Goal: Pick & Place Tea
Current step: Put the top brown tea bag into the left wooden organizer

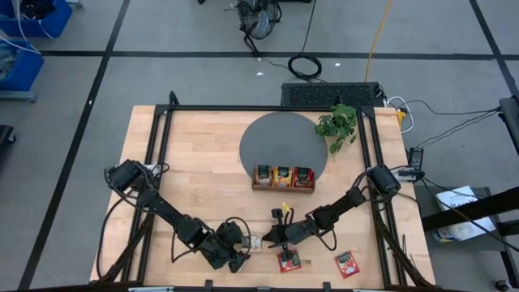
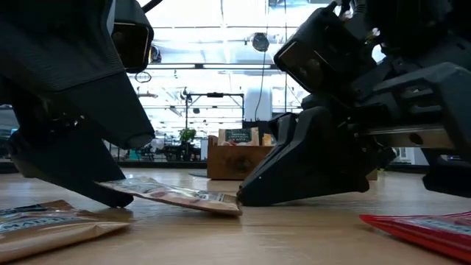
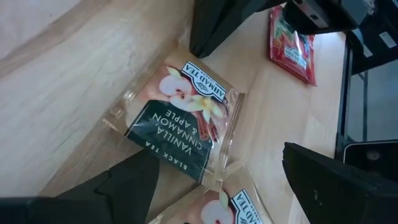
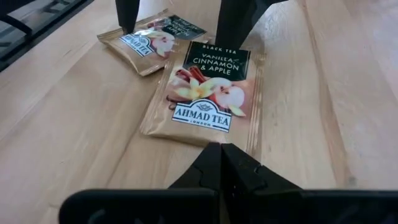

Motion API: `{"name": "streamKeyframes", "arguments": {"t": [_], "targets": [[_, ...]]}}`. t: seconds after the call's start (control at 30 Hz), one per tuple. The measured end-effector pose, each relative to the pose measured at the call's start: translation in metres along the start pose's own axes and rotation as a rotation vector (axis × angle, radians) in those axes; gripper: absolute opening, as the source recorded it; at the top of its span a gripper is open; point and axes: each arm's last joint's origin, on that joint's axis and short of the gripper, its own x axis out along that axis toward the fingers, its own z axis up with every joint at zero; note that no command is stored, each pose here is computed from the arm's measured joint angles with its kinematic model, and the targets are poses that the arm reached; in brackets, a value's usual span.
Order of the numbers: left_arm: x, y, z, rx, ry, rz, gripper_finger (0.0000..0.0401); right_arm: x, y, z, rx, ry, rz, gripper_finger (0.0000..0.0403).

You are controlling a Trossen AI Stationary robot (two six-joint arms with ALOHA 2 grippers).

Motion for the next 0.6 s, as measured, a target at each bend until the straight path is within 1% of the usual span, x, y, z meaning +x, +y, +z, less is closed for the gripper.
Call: {"name": "streamKeyframes", "arguments": {"t": [0.27,0.33,0.4,0.47,0.6], "targets": [[0.002,0.002,0.004,0.005,-0.053,0.021,0.0339,0.000,0.000,-0.001,0.008,0.004,0.000,0.0000],[0.003,0.003,0.006,0.002,-0.075,0.033,0.0332,0.000,0.000,-0.001,0.008,0.002,0.001,0.0000],[0.004,0.005,0.008,0.004,-0.092,0.044,0.0312,0.000,0.000,-0.001,0.008,0.001,0.001,0.0000],[0.004,0.006,0.010,0.009,-0.095,0.048,0.0280,0.000,0.000,-0.001,0.008,0.001,0.001,0.0000],[0.005,0.007,0.010,0.055,-0.095,0.061,0.0192,0.000,0.000,-0.001,-0.005,-0.001,0.001,0.0000]]}}
